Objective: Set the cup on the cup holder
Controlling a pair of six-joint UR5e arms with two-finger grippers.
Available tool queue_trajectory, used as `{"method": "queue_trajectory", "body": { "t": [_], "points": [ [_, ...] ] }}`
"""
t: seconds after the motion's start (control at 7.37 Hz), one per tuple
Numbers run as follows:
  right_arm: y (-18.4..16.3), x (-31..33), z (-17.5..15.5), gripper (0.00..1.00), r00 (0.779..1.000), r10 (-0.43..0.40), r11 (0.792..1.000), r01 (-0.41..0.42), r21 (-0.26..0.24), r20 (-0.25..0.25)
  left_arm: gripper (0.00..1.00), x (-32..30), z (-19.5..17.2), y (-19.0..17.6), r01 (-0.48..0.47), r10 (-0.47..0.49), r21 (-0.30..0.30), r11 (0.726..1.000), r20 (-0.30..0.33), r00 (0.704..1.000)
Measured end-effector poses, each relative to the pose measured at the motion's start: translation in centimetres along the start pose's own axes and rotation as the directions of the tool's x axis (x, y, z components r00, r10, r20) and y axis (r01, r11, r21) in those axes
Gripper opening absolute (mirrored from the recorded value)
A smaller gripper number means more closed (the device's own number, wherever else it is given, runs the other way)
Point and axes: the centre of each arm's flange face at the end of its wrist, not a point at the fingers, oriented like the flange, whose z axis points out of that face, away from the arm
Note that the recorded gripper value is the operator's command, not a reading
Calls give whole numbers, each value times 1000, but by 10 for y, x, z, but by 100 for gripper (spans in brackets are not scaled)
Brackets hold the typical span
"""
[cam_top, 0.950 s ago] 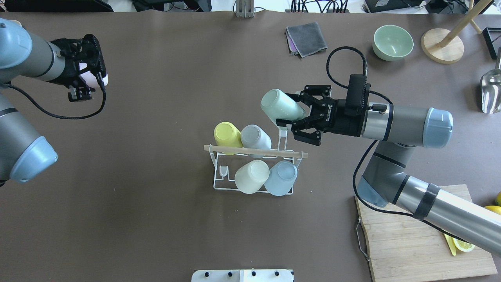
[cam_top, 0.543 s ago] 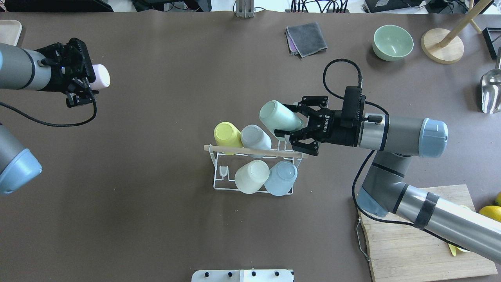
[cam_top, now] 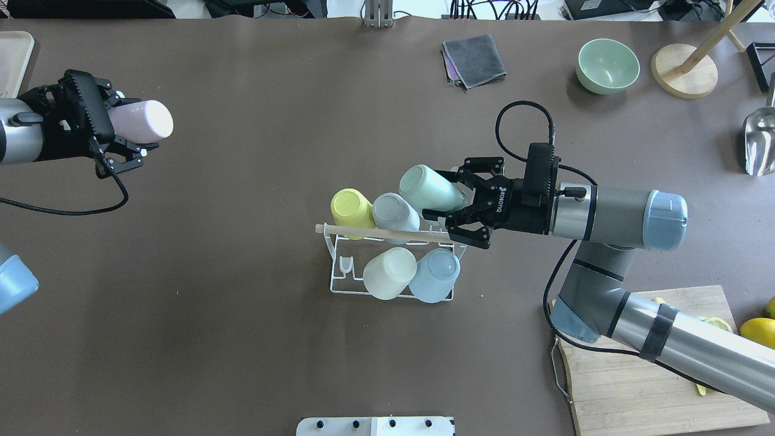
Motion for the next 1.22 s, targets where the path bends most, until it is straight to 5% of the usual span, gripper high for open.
{"method": "queue_trajectory", "body": {
  "t": [0.14,0.41,0.68,0.81,1.22],
  "points": [
    [4,-2,-2,26,1000,3,1000,-3,-7,2,4,2,-6,-3,17,-17,51,999,4,1000],
    [6,-6,-3,57,1000,5,1000,-5,-10,8,5,13,-16,-15,77,-76,183,980,-10,997],
    [7,-6,-8,71,1000,5,1000,-5,-11,9,6,40,-23,-29,144,-126,322,936,-75,989],
    [8,-8,-15,100,1000,5,1000,-5,-12,10,6,47,-26,-32,161,-135,361,919,-96,986],
    [10,-10,-31,100,1000,7,1000,-7,-15,10,6,60,-35,-37,163,-121,446,880,-120,985]
  ]
}}
